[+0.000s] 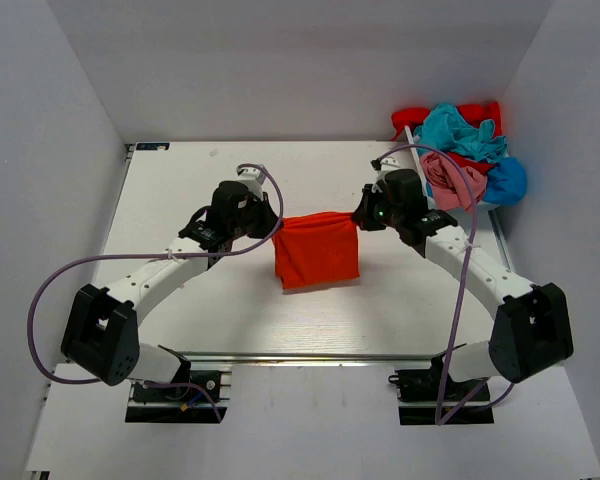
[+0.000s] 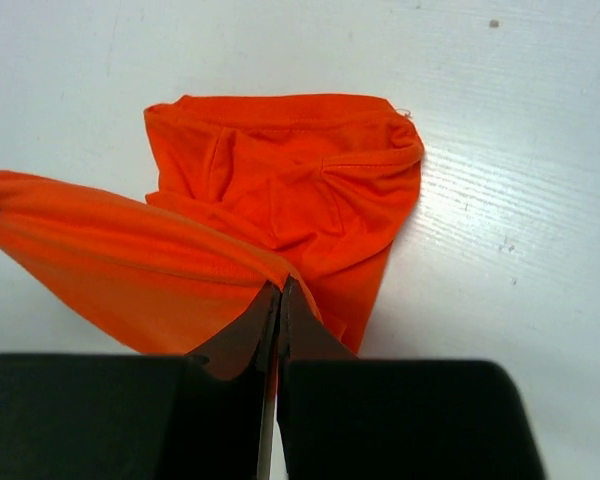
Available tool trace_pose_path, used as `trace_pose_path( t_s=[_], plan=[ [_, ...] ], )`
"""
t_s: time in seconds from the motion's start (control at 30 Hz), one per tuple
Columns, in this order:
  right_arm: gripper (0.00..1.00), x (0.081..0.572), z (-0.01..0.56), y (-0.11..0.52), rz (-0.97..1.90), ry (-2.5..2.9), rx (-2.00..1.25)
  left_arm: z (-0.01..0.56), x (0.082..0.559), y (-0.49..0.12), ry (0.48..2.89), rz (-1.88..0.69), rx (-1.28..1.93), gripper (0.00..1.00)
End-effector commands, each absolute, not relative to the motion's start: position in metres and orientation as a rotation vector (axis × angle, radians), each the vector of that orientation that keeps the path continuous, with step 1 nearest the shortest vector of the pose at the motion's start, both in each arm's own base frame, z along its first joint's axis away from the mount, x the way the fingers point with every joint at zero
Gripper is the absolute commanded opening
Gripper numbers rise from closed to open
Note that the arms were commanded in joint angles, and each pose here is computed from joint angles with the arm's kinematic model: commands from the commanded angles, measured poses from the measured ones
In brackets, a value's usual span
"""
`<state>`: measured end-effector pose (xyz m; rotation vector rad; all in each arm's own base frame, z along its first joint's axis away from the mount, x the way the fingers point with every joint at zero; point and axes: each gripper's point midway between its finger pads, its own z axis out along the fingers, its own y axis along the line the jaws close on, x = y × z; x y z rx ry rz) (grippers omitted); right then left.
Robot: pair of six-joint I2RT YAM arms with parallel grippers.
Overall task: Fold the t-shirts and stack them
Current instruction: Smooth out wrinkles on the folded tshirt
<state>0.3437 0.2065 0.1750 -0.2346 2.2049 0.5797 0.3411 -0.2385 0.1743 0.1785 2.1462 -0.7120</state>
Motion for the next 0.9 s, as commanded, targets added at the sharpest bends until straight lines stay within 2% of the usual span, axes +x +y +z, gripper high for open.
trace_pose_path(
  t_s=[0.0, 0.37, 0.47, 0.5, 0.53, 0.6, 0.63, 0.7, 0.73, 0.77, 0.8, 0.83, 0.87],
  plan=[
    [0.00, 0.381, 0.200, 0.195, 0.482, 2.104, -0.156, 0.186, 0.367, -0.218, 2.106, -0.585, 0.086, 0.00],
    [0.00, 0.445, 0.176, 0.220, 0.528, 2.072, -0.218, 0.136, 0.415, -0.199, 2.193, -0.446, -0.075, 0.00],
    [0.00, 0.462, 0.149, 0.236, 0.584, 2.086, -0.268, 0.128, 0.432, -0.191, 2.194, -0.410, -0.111, 0.00],
    [0.00, 0.474, 0.155, 0.238, 0.589, 2.068, -0.263, 0.114, 0.435, -0.187, 2.228, -0.393, -0.135, 0.00],
    [0.00, 0.477, 0.127, 0.243, 0.608, 2.122, -0.275, 0.112, 0.438, -0.189, 2.232, -0.398, -0.147, 0.00],
    [0.00, 0.495, 0.134, 0.245, 0.621, 2.100, -0.260, 0.102, 0.445, -0.180, 2.247, -0.383, -0.190, 0.00],
    [0.00, 0.496, 0.109, 0.249, 0.643, 2.149, -0.268, 0.091, 0.447, -0.180, 2.275, -0.371, -0.191, 0.00],
    [0.00, 0.507, 0.105, 0.250, 0.657, 2.151, -0.242, 0.080, 0.449, -0.176, 2.316, -0.352, -0.217, 0.00],
    [0.09, 0.513, 0.110, 0.256, 0.696, 2.138, -0.259, 0.081, 0.454, -0.170, 2.317, -0.333, -0.235, 0.02],
    [0.44, 0.514, 0.101, 0.259, 0.714, 2.150, -0.263, 0.075, 0.454, -0.165, 2.333, -0.320, -0.247, 0.36],
    [0.57, 0.515, 0.099, 0.262, 0.743, 2.151, -0.272, 0.086, 0.461, -0.167, 2.307, -0.332, -0.246, 0.58],
    [0.66, 0.522, 0.114, 0.266, 0.759, 2.114, -0.286, 0.088, 0.464, -0.161, 2.303, -0.316, -0.262, 0.76],
    [0.74, 0.523, 0.118, 0.266, 0.763, 2.107, -0.289, 0.088, 0.464, -0.161, 2.303, -0.316, -0.263, 1.00]
  ],
)
